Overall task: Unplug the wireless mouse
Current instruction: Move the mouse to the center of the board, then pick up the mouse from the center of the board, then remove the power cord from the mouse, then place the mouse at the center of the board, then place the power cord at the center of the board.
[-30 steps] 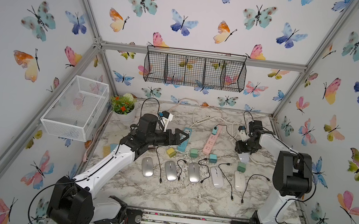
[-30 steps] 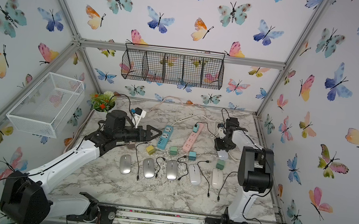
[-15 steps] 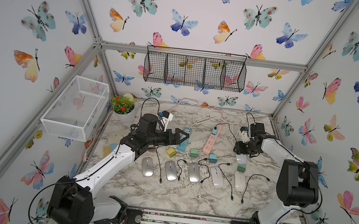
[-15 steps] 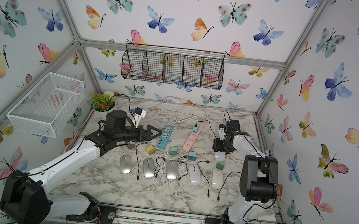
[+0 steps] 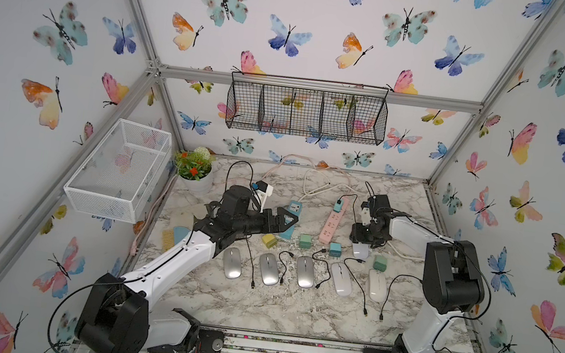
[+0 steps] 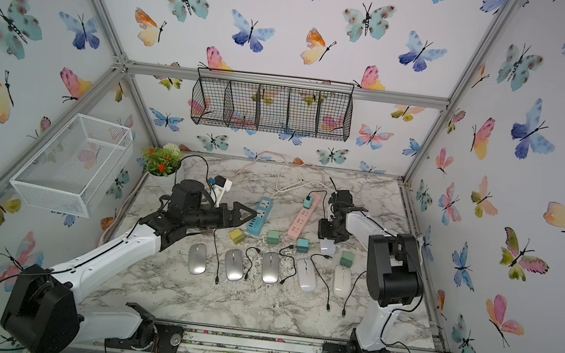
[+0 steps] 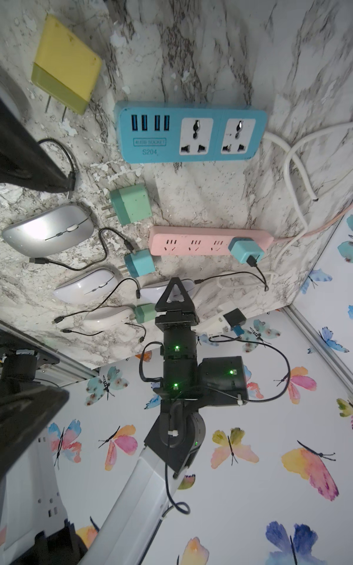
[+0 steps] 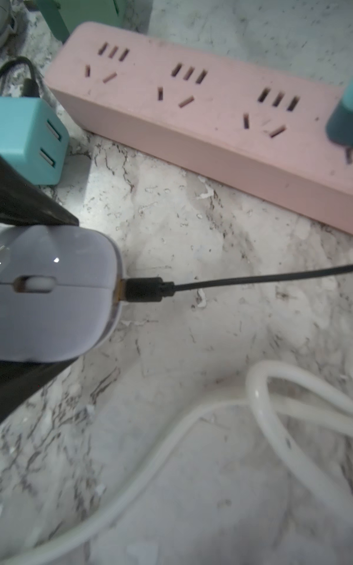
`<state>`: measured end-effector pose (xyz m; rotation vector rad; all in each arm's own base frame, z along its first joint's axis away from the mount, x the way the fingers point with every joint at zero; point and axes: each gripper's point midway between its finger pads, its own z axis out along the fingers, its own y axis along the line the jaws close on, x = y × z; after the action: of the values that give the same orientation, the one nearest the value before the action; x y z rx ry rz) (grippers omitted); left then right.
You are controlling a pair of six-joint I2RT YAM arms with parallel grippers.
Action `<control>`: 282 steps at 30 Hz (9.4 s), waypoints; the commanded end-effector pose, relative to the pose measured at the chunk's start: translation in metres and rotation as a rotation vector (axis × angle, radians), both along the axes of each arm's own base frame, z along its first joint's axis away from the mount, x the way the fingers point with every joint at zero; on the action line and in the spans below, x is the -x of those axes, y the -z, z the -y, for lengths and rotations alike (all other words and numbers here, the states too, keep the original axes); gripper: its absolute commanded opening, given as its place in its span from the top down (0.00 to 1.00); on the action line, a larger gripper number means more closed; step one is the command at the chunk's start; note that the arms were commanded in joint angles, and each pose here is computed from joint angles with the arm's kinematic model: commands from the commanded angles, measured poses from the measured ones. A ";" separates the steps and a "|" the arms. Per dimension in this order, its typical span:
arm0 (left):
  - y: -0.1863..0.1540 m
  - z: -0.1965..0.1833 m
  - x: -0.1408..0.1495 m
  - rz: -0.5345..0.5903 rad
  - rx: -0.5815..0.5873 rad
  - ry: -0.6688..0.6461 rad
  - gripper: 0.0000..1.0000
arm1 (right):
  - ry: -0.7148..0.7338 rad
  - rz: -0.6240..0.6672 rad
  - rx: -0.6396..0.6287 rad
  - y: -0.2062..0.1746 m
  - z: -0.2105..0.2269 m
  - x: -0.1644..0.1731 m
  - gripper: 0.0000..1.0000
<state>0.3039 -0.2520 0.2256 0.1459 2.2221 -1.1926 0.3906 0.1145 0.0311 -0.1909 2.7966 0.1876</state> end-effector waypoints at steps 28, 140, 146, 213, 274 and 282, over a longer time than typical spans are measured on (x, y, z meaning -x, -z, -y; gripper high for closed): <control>0.017 0.044 0.038 0.294 -0.301 -0.052 0.02 | -0.086 0.052 0.084 0.005 0.007 0.036 0.27; 0.039 0.188 -0.062 -0.041 0.003 0.142 0.95 | -0.329 0.576 -0.193 -0.109 -0.066 0.109 0.99; 0.031 0.190 -0.066 -0.019 0.002 0.151 1.00 | -0.297 0.514 -0.194 -0.100 -0.064 0.111 0.99; 0.012 0.139 -0.051 -0.018 0.032 0.204 1.00 | 0.250 -0.013 0.074 0.029 0.073 -0.045 0.99; 0.075 0.133 -0.119 0.110 -0.402 0.074 0.61 | 0.327 0.383 -0.255 -0.096 0.049 0.024 0.21; 0.107 0.156 -0.140 0.152 -0.459 0.091 0.65 | 0.310 0.466 -0.297 -0.129 0.047 0.033 0.23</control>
<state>0.4398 -0.4028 0.1304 0.4541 2.3379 -0.7408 0.3586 0.0640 0.1500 0.2468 2.2948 0.3870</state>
